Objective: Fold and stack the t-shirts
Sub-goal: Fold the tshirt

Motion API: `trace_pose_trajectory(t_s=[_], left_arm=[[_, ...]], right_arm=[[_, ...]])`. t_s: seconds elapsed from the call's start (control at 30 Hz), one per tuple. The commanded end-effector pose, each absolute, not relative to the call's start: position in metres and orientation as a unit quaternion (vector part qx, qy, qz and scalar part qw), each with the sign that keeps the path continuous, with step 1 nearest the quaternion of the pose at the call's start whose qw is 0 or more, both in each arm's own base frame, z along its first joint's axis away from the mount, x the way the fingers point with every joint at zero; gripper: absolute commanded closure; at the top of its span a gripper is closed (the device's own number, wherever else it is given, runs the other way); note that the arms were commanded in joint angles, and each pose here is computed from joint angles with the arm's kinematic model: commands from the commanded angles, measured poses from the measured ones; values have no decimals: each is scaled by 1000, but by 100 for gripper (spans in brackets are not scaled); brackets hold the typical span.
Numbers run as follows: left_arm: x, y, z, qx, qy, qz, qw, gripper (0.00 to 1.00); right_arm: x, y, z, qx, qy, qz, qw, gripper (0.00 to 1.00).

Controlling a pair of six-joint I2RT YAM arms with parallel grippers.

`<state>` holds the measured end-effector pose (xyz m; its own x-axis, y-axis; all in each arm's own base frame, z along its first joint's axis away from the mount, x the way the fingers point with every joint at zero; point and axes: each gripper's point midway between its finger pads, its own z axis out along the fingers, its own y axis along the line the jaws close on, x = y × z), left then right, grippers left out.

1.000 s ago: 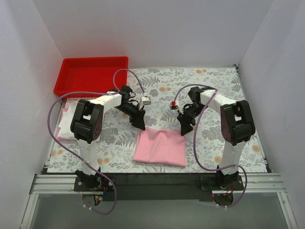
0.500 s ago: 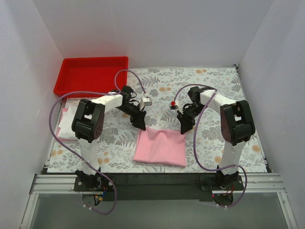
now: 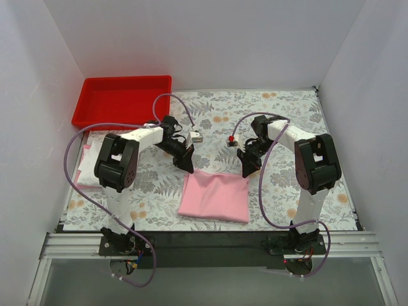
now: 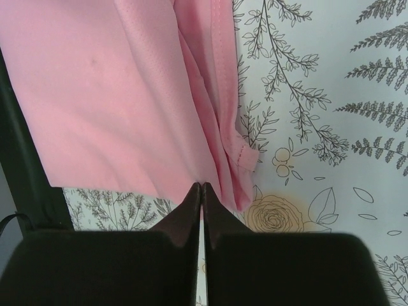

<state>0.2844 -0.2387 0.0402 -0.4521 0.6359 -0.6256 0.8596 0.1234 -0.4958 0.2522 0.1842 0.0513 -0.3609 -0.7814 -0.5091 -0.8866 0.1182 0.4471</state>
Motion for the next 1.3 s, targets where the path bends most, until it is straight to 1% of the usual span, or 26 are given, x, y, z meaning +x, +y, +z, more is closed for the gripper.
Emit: trace_pose_trajectory(t_s=[0.0, 0.17, 0.27, 0.5, 0.53, 0.63, 0.73, 1.1, 1.27], left_arm=[[289, -242, 79, 517, 728, -412, 180, 100], [282, -234, 96, 523, 731, -390, 199, 100], [279, -228, 95, 515, 741, -382, 198, 100], [302, -204, 60, 485, 783, -333, 203, 100], [309, -203, 57, 483, 784, -327, 212, 100], [320, -199, 36, 471, 798, -316, 205, 100], [330, -198, 27, 467, 803, -307, 206, 100], [338, -194, 13, 453, 820, -291, 196, 100], [345, -196, 10, 435, 830, -289, 197, 100]], right_arm=[[252, 185, 49, -562, 745, 352, 70, 99], [254, 184, 49, -555, 753, 347, 70, 99], [256, 184, 50, -554, 756, 342, 71, 99], [262, 183, 48, -548, 765, 331, 70, 99], [263, 182, 47, -548, 766, 329, 70, 99], [265, 181, 43, -547, 770, 322, 68, 99], [269, 180, 44, -547, 772, 315, 71, 99], [297, 173, 62, -559, 777, 270, 101, 99], [317, 169, 44, -554, 792, 235, 106, 99]])
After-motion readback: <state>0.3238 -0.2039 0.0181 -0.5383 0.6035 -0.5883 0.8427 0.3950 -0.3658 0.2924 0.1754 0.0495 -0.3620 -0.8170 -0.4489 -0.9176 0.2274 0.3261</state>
